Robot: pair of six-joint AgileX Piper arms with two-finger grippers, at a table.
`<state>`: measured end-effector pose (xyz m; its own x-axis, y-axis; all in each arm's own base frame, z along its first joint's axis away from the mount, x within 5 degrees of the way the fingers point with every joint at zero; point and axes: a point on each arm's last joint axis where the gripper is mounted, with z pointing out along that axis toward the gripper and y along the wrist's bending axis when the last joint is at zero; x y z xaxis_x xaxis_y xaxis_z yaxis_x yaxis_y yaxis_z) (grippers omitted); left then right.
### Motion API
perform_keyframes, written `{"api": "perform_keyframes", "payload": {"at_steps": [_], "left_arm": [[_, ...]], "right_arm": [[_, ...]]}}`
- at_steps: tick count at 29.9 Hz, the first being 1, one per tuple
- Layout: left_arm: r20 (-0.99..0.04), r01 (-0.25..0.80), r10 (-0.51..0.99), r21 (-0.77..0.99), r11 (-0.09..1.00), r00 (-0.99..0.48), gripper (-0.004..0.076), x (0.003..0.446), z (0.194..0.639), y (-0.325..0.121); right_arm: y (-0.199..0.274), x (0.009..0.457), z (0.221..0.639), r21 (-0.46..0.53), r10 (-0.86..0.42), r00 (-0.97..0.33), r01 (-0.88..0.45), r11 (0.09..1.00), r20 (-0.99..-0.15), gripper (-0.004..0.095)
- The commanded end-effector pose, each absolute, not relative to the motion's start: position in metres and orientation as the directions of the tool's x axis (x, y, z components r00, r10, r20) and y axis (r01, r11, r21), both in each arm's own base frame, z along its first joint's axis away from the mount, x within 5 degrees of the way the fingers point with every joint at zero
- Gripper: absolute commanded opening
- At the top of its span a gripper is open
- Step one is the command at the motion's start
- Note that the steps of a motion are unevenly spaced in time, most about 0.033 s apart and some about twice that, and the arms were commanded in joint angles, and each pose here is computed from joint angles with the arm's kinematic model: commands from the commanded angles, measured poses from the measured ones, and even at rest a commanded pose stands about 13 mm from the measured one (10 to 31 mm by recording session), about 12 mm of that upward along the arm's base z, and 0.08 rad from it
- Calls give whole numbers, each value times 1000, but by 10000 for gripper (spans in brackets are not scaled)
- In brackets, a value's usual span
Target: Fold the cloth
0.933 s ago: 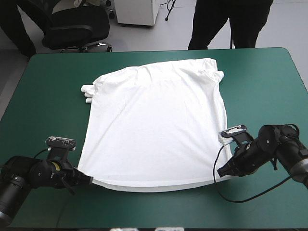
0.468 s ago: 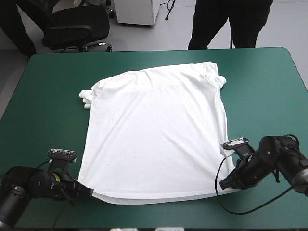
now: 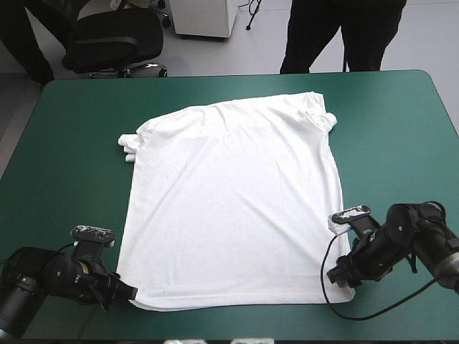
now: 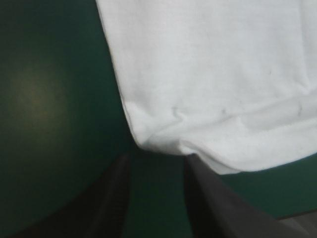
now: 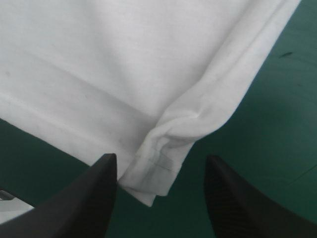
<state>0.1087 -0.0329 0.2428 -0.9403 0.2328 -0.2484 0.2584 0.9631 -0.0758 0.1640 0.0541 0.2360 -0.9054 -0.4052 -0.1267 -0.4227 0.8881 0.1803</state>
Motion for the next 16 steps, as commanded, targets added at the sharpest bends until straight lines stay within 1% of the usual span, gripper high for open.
{"api": "perform_keyframes", "payload": {"at_steps": [1,3,5,6,8,10,12,14,16], "left_arm": [[-272,260,227,-91,961,-935,476,111,258,-35],[-277,249,214,-97,964,-937,509,112,270,-35],[-313,239,196,-104,965,-929,509,114,292,-36],[-340,241,192,-110,964,-921,509,116,303,-37],[-438,231,158,-119,966,-885,509,120,334,-38],[-547,214,107,-137,967,-831,509,126,362,-39],[-609,194,60,-157,968,-791,509,133,383,-41],[-637,186,40,-164,969,-770,509,146,396,-43],[-645,177,33,-160,971,-763,509,163,402,-46]], "right_arm": [[56,166,252,181,-408,-898,-435,882,-167,575],[56,170,263,168,-412,-890,-444,880,-195,575],[56,176,276,144,-411,-882,-448,882,-230,575],[55,180,284,127,-398,-882,-438,890,-252,575],[55,187,300,98,-373,-877,-418,903,-303,575],[53,195,320,57,-336,-861,-385,921,-383,575],[51,203,338,23,-295,-837,-343,939,-460,575],[50,212,355,-6,-261,-807,-304,953,-531,575],[49,220,368,-22,-242,-782,-281,959,-574,575]]}}
